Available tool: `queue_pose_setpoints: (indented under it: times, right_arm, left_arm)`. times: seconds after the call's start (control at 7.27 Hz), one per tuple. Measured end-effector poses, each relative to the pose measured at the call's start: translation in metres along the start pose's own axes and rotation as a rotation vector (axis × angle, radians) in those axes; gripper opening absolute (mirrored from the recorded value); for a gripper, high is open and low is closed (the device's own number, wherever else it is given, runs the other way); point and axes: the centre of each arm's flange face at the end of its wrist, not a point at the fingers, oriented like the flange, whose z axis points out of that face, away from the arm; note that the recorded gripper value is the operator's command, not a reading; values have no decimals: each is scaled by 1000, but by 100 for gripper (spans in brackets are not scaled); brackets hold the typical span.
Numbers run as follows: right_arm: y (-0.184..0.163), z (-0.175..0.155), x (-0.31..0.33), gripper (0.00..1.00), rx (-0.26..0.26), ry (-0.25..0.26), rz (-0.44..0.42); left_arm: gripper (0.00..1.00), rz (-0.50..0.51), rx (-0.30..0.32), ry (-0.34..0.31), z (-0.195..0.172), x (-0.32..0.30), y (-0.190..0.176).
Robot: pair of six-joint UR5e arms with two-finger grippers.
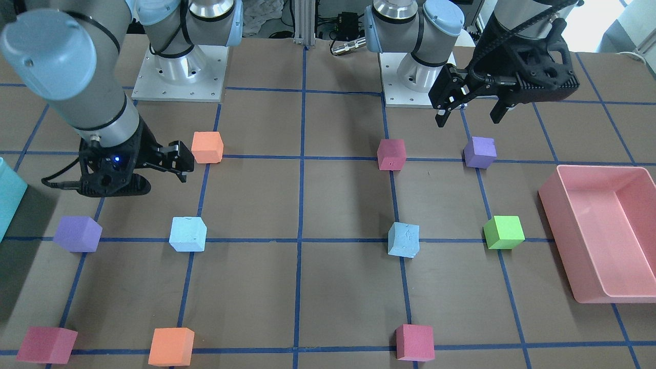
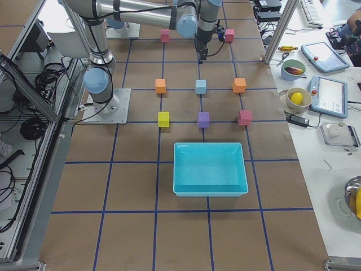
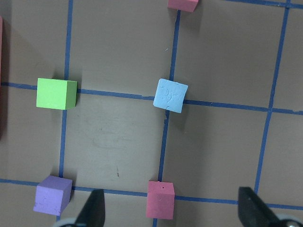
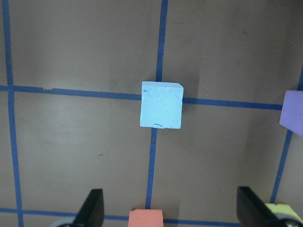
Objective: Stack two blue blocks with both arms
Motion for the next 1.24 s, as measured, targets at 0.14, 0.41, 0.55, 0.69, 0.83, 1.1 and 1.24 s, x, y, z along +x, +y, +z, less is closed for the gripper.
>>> queue_pose_setpoints:
  times: [0.14, 0.41, 0.55, 0.69, 0.83, 1.1, 1.24]
  right_arm:
    - [-8, 18, 0, 100, 10, -1, 1]
    - [-28, 62, 1, 100, 8, -3, 9]
    - [-35, 87, 2, 100, -16, -6, 13]
    - [-40, 112, 2, 100, -43, -10, 21]
    - [-44, 137, 2, 100, -74, -13, 33]
    - [-47, 170, 2, 96, -119, -15, 62]
    - [-47, 182, 2, 37, -131, -15, 68]
  left_arm:
    - [100, 0, 0, 0, 0, 0, 0]
    - [100, 0, 0, 1, 0, 0, 0]
    - [100, 0, 1, 2, 0, 0, 0]
    - [100, 0, 1, 2, 0, 0, 0]
    - [100, 0, 0, 2, 0, 0, 0]
    - [100, 0, 0, 2, 0, 0, 1]
    - [100, 0, 0, 2, 0, 0, 1]
